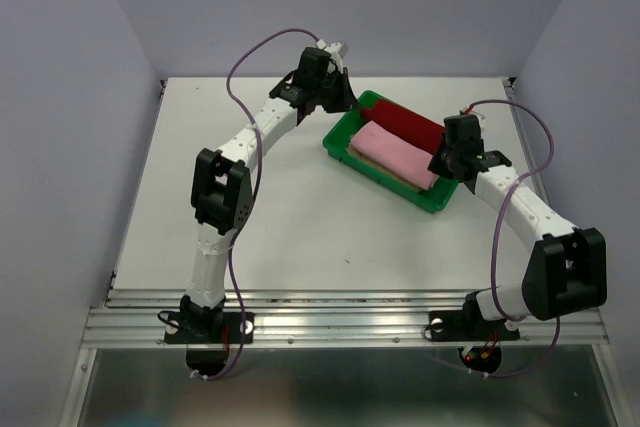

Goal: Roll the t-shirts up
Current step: Reset both arms

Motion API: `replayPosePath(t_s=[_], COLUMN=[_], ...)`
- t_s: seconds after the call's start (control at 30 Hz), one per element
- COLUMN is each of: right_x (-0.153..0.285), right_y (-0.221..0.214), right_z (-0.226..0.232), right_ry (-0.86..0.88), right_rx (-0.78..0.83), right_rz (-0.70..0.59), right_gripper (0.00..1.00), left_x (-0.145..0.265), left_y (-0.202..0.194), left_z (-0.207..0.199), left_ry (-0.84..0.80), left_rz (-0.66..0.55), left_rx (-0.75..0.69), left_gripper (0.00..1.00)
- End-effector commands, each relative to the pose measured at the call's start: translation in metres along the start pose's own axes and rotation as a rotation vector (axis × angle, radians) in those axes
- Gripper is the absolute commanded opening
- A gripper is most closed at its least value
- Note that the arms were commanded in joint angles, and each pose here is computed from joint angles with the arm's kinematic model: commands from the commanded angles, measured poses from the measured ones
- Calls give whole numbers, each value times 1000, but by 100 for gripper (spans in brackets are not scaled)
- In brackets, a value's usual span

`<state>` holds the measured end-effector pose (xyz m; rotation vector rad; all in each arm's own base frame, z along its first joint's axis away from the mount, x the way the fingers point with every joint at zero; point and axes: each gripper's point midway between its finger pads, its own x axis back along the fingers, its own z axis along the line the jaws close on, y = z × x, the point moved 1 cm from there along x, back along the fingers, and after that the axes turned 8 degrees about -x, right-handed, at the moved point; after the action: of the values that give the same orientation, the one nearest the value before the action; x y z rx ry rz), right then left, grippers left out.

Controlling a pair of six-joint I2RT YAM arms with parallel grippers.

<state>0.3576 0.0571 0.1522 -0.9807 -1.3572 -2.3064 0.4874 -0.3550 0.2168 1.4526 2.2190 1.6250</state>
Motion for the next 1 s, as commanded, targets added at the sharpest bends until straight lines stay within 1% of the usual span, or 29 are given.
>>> replayPosePath(t_s=[0.0, 0.07, 0.1, 0.2, 0.27, 0.4, 0.47, 0.5, 0.53, 0.57, 0.6, 0.67, 0.7, 0.73, 0.77, 0.8, 0.87, 0.9, 0.93, 0.97], right_x=[-22, -31, -36, -47, -50, -42, -32, -20, -14, -4, 8, 25, 37, 43, 49, 57, 73, 79, 85, 94], right_y=[3, 0, -2, -10, -13, -5, 8, 20, 25, 38, 47, 64, 71, 76, 81, 90, 101, 105, 109, 112], right_z=[13, 9, 9, 4, 3, 9, 16, 21, 21, 27, 28, 33, 32, 30, 29, 22, 9, 3, -10, -17], right_ry=[43, 32, 31, 4, 1, 30, 57, 79, 74, 90, 97, 115, 112, 104, 98, 58, 0, -27, -90, -111], right_rx=[-27, -30, -28, -15, -11, -7, -2, -7, -1, -5, -8, -12, -18, -23, -29, -38, -77, -86, -93, -100], right_rz=[7, 18, 20, 41, 50, 33, 1, -32, -44, -75, -101, -148, -176, -194, -213, -247, -308, -332, -364, -390], right_gripper=[1, 1, 1, 1, 4, 6, 11, 15, 30, 38, 55, 70, 81, 85, 89, 98, 100, 100, 100, 100], left_x=[-17, -28, -39, -56, -62, -61, -57, -51, -47, -43, -33, -22, -10, -3, 4, 19, 34, 52, 59, 67], left_y=[-23, -33, -44, -64, -74, -76, -66, -58, -48, -42, -28, -9, 4, 13, 20, 33, 41, 54, 54, 58], left_z=[-15, -11, -3, 8, 14, 16, 15, 12, 8, 3, -4, -15, -22, -28, -32, -40, -44, -54, -55, -57], left_ry=[-78, -83, -82, -81, -74, -59, -49, -45, -48, -51, -55, -67, -72, -78, -79, -77, -61, -66, -62, -58], left_rz=[42, 63, 87, 132, 154, 161, 142, 127, 108, 94, 66, 24, -4, -24, -39, -72, -89, -125, -126, -144], left_rx=[-6, 4, 15, 30, 39, 31, 13, 4, -9, -17, -28, -48, -59, -69, -77, -96, -116, -135, -145, -158], left_gripper=[0, 0, 0, 0, 0, 0, 0, 0, 0, 0, 0, 1, 5, 15, 20, 25, 36, 41, 48, 50])
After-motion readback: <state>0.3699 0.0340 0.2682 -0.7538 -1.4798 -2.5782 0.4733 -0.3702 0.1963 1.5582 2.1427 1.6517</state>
